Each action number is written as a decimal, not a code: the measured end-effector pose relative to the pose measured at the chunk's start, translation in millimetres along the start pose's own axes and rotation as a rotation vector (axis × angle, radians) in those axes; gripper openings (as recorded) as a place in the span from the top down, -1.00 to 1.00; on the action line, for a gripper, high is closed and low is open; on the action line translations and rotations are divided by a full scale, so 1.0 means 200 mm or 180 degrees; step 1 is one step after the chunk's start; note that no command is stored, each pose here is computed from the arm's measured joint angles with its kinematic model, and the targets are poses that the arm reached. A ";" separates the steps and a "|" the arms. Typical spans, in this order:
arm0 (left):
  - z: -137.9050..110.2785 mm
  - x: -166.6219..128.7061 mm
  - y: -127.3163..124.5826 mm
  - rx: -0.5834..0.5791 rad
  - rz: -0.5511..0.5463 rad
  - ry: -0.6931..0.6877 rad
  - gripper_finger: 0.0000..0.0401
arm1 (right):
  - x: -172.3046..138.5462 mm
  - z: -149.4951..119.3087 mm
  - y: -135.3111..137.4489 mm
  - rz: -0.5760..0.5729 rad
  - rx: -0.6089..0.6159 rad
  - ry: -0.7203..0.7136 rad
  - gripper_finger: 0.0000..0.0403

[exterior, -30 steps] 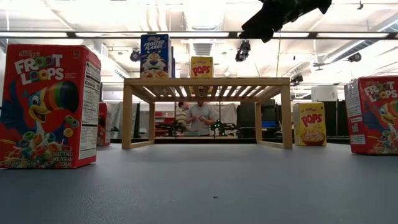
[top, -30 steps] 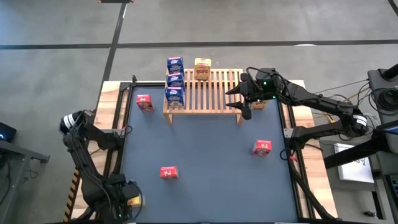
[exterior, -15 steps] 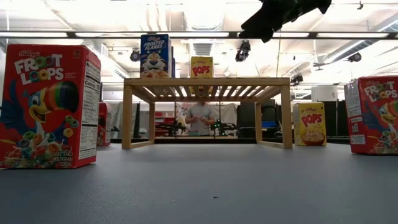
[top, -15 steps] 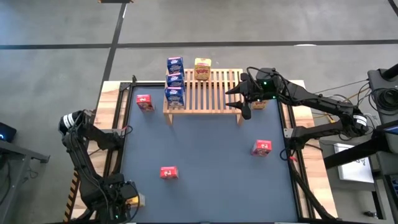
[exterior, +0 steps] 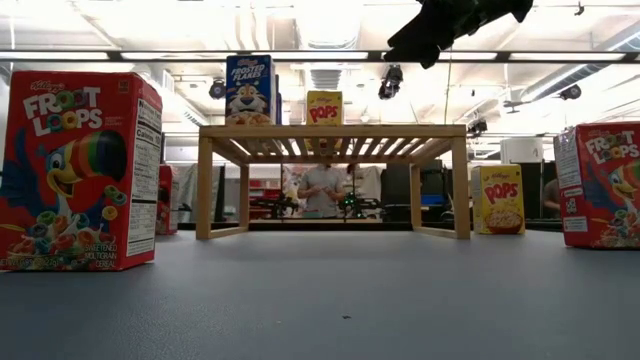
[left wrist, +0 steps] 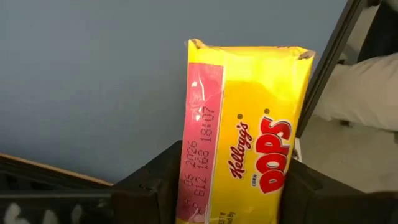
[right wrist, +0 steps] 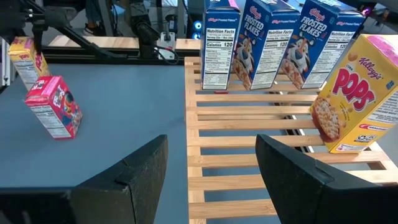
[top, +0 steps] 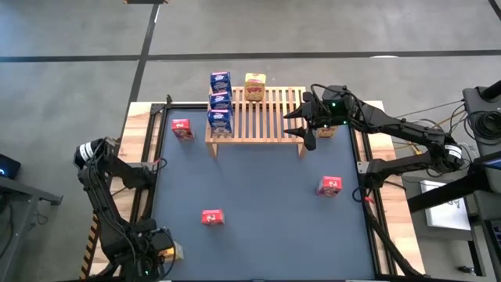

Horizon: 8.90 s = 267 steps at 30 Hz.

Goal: Stack cereal on shelf
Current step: Put the bottom yellow cereal box on the shelf aligned with the other yellow cereal box, then put the yellow cereal box on the shelf aligned with the other yellow cereal boxes

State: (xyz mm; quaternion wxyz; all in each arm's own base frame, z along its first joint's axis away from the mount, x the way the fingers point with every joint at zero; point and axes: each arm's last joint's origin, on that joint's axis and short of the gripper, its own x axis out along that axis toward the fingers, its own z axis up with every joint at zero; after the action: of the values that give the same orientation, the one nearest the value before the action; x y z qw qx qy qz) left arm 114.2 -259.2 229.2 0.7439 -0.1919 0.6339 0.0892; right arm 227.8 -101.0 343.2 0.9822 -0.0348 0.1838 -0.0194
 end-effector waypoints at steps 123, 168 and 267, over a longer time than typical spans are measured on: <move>1.09 -0.44 0.55 0.0708 0.0045 -0.2376 -0.13 | 0.82 -0.03 0.51 0.1319 -0.0001 -0.0312 0.24; 0.65 -0.35 0.85 0.0825 -0.0225 -0.4894 -0.30 | 0.50 -0.33 -0.35 -0.0185 -0.0169 -0.1660 0.25; 0.73 -0.24 0.83 0.0891 0.0029 -0.4623 -0.30 | -0.26 -0.26 -0.13 -0.1646 0.0296 0.1601 -0.30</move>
State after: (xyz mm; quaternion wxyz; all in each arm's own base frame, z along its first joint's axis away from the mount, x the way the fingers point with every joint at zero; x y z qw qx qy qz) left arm 176.2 -45.2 265.7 0.9932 0.0147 -0.0119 0.1150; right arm 159.4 -126.4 316.1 0.8694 -0.0296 0.4037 -0.2834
